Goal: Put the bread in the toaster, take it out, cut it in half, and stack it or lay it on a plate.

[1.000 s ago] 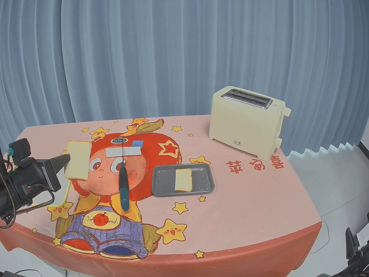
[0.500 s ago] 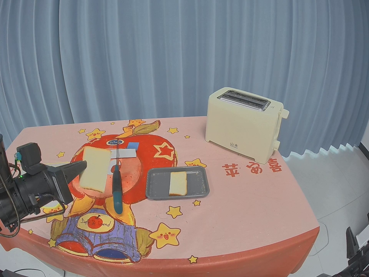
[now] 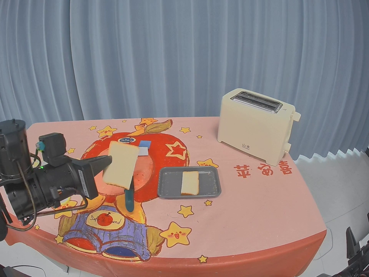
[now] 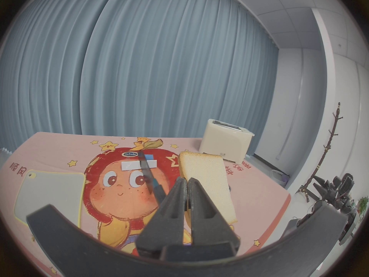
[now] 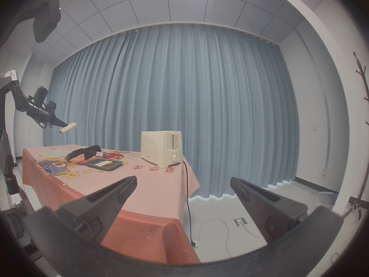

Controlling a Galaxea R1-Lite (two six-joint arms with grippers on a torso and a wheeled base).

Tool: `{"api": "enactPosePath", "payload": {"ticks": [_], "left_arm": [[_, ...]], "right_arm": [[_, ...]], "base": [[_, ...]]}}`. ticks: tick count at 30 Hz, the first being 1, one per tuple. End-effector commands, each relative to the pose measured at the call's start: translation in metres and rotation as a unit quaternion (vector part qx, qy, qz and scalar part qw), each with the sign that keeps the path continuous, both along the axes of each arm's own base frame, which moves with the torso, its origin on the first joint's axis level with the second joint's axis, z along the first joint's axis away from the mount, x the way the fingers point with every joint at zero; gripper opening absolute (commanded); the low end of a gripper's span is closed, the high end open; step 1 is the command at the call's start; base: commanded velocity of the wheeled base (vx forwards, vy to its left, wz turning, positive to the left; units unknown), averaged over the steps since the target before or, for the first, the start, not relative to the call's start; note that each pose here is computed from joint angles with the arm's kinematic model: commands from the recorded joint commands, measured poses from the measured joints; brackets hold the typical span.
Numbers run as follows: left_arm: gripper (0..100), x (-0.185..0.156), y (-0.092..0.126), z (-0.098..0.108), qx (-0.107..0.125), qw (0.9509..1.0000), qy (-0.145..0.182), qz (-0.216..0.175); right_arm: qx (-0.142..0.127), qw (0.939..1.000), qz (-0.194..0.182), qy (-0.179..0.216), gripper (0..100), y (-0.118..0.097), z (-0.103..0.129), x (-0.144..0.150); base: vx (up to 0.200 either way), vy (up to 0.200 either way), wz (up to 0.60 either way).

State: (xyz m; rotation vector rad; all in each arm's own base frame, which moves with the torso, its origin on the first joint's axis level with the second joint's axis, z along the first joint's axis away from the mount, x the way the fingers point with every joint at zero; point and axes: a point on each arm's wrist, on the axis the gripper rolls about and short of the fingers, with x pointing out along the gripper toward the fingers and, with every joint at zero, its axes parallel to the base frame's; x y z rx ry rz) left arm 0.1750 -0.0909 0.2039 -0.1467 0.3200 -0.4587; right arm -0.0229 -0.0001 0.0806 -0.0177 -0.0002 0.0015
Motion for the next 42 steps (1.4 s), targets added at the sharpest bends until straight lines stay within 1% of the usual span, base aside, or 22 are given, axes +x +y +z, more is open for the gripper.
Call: {"api": "enactPosePath", "payload": {"ticks": [1,2,5,6,8,10,15,16,19,22,25,26,27,28,31,32,33,36,38,40,42], "left_arm": [[0,0.028,-0.03,-0.022,0.042,0.9983,0.04,-0.003],[0,0.032,-0.037,-0.024,0.05,0.9979,0.042,-0.009],[0,0.04,-0.052,-0.017,0.045,0.9981,0.033,-0.024],[0,0.041,-0.053,-0.017,0.045,0.9981,0.033,-0.024],[0,0.059,-0.066,-0.017,0.045,0.9981,0.035,-0.024],[0,0.07,-0.073,-0.02,0.046,0.9979,0.039,-0.024],[0,0.092,-0.089,-0.024,0.025,0.9982,0.054,-0.01],[0,0.094,-0.091,-0.024,0.02,0.9982,0.056,-0.009],[0,0.093,-0.096,-0.024,0.018,0.9978,0.062,-0.013],[0,0.097,-0.105,-0.025,0.022,0.9961,0.083,-0.016],[0,0.101,-0.112,-0.029,0.014,0.9954,0.094,-0.015],[0,0.102,-0.117,-0.028,-0.001,0.9951,0.098,-0.012],[0,0.102,-0.117,-0.028,-0.001,0.9951,0.098,-0.012],[0,0.103,-0.121,-0.025,-0.012,0.9949,0.1,-0.012],[0,0.102,-0.124,-0.026,-0.011,0.9948,0.1,-0.015],[0,0.104,-0.126,-0.034,-0.004,0.9938,0.11,-0.015],[0,0.104,-0.128,-0.039,-0.002,0.993,0.117,-0.015],[0,0.106,-0.13,-0.048,-0.007,0.991,0.133,0.008],[0,0.108,-0.132,-0.059,-0.006,0.9884,0.15,0.023],[0,0.106,-0.134,-0.066,-0.005,0.9869,0.159,0.023],[0,0.105,-0.134,-0.069,-0.004,0.9863,0.164,0.022]], "right_arm": [[0.0,1.0,0.001,0.001,100,0.0,-0.005,0.0],[0.0,1.0,0.0,0.001,100,0.0,-0.005,0.0],[0.0,1.0,0.001,0.001,100,0.0,-0.005,0.0],[0.0,1.0,0.001,0.001,100,0.0,-0.005,0.0],[-0.001,1.0,0.004,0.002,100,0.0,-0.005,0.0],[-0.001,1.0,0.003,0.001,100,0.0,-0.005,0.0],[-0.001,1.0,0.003,0.001,100,0.0,-0.005,0.0],[-0.001,1.0,0.003,0.001,100,0.0,-0.005,0.0],[-0.001,1.0,0.003,0.001,100,0.0,-0.005,0.0],[-0.001,1.0,0.003,0.001,100,0.0,-0.005,0.0],[-0.001,1.0,0.003,0.001,100,0.0,-0.005,0.0],[-0.001,1.0,0.003,0.001,100,0.0,-0.005,0.0],[-0.001,1.0,0.003,0.001,100,0.0,-0.005,0.0],[-0.001,1.0,0.003,0.001,100,0.0,-0.005,0.0],[-0.001,1.0,0.003,0.001,100,0.0,-0.005,0.0],[-0.001,1.0,0.003,0.001,100,0.0,-0.005,0.0],[-0.001,1.0,0.003,0.001,100,0.0,-0.005,0.0],[-0.001,1.0,0.003,0.001,100,0.0,-0.005,0.0],[-0.001,1.0,0.003,0.001,100,0.0,-0.005,0.0],[-0.001,1.0,0.003,0.001,100,0.0,-0.005,0.0],[-0.001,1.0,0.003,0.001,100,0.0,-0.005,0.0]], "base": [[0.0,0.0,0.0],[0.0,0.0,0.0],[0.0,0.0,0.0],[0.0,0.0,0.0],[0.0,0.0,0.0],[0.0,0.0,0.0],[0.0,0.0,0.0],[0.0,0.0,0.0],[0.0,0.0,0.0],[0.0,0.0,0.0],[0.0,0.0,0.0],[0.0,0.0,0.0],[0.0,0.0,0.0],[0.0,0.0,0.0],[0.0,0.0,0.0],[0.0,0.0,0.0],[0.0,0.0,0.0],[0.0,0.0,0.0],[0.0,0.0,0.0],[0.0,0.0,0.0],[0.0,0.0,0.0]]}}
